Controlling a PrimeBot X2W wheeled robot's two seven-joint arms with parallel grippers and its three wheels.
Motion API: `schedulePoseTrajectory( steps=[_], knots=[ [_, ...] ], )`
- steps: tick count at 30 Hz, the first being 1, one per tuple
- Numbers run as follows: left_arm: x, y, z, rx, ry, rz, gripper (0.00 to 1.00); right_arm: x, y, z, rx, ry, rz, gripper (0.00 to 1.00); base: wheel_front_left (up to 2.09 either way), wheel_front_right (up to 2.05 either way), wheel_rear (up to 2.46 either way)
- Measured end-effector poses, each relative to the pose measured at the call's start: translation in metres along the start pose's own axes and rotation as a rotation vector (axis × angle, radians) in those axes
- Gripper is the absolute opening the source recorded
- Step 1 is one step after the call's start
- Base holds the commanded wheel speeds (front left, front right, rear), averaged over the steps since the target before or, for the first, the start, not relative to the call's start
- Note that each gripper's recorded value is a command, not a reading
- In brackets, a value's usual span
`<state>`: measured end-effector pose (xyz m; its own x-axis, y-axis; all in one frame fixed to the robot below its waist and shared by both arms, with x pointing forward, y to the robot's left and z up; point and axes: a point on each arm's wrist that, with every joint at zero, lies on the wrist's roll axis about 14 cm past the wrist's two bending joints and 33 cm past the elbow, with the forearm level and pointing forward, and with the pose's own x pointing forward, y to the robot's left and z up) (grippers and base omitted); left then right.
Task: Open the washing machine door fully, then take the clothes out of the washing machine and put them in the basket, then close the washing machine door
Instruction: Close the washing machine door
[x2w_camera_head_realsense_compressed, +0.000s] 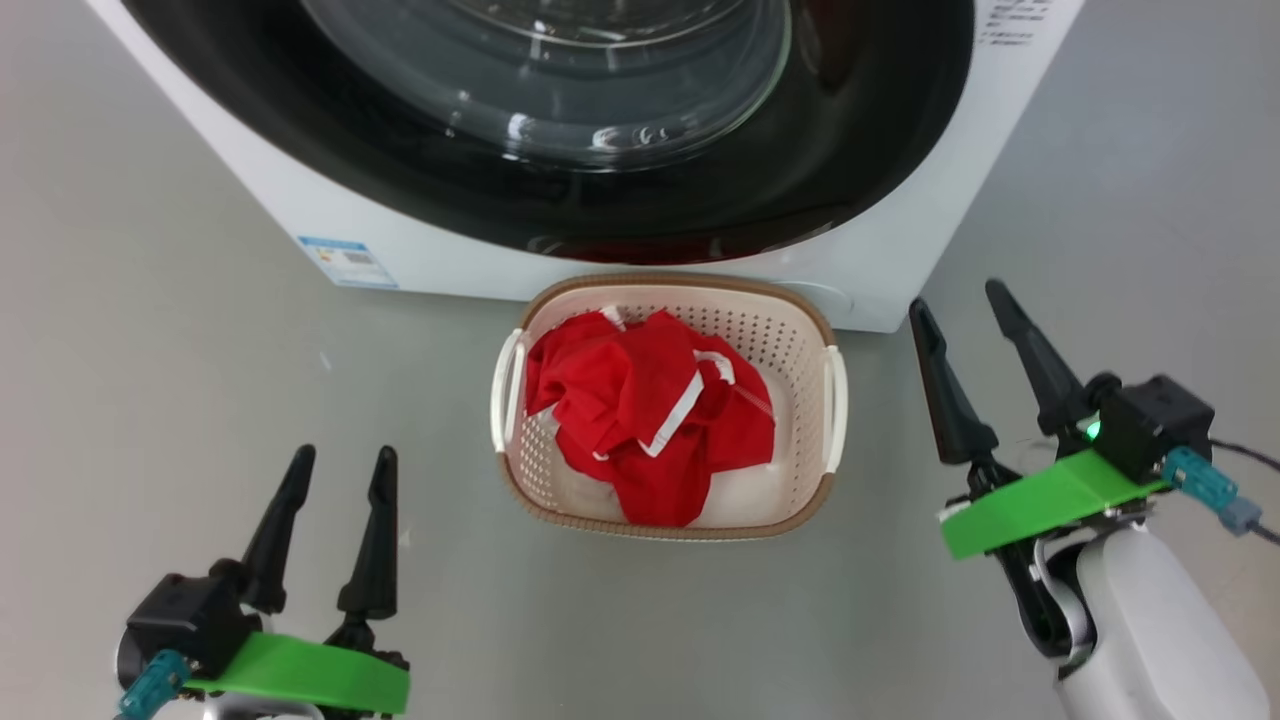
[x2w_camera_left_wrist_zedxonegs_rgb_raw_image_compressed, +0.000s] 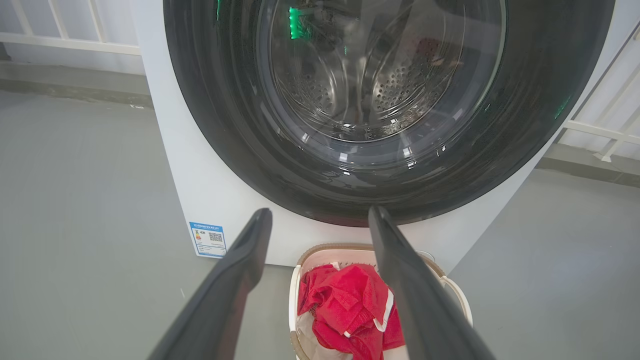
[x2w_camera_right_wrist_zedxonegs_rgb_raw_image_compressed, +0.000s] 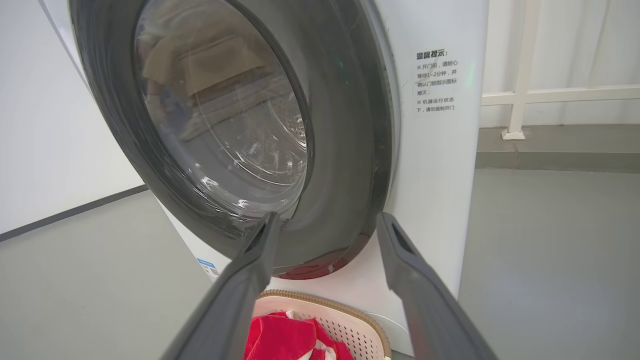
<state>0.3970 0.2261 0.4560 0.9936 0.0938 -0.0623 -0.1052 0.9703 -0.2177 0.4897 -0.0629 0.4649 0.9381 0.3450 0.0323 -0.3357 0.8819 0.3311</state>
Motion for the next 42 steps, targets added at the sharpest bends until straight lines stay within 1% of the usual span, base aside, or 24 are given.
schedulePoseTrajectory(
  steps=[19, 29, 42],
  knots=[
    [-0.008, -0.016, 0.004, 0.016, -0.004, -0.075, 1.00, -0.088, -0.037, 0.002, 0.003, 0.027, -0.184, 1.00, 0.00, 0.00, 0.00],
    [-0.008, -0.033, 0.008, 0.018, -0.016, -0.131, 1.00, -0.130, -0.054, 0.006, -0.005, 0.023, -0.274, 1.00, 0.00, 0.00, 0.00],
    [-0.014, -0.042, 0.006, 0.025, -0.011, -0.163, 1.00, -0.165, -0.066, 0.016, -0.006, -0.006, -0.349, 1.00, 0.00, 0.00, 0.00]
  ],
)
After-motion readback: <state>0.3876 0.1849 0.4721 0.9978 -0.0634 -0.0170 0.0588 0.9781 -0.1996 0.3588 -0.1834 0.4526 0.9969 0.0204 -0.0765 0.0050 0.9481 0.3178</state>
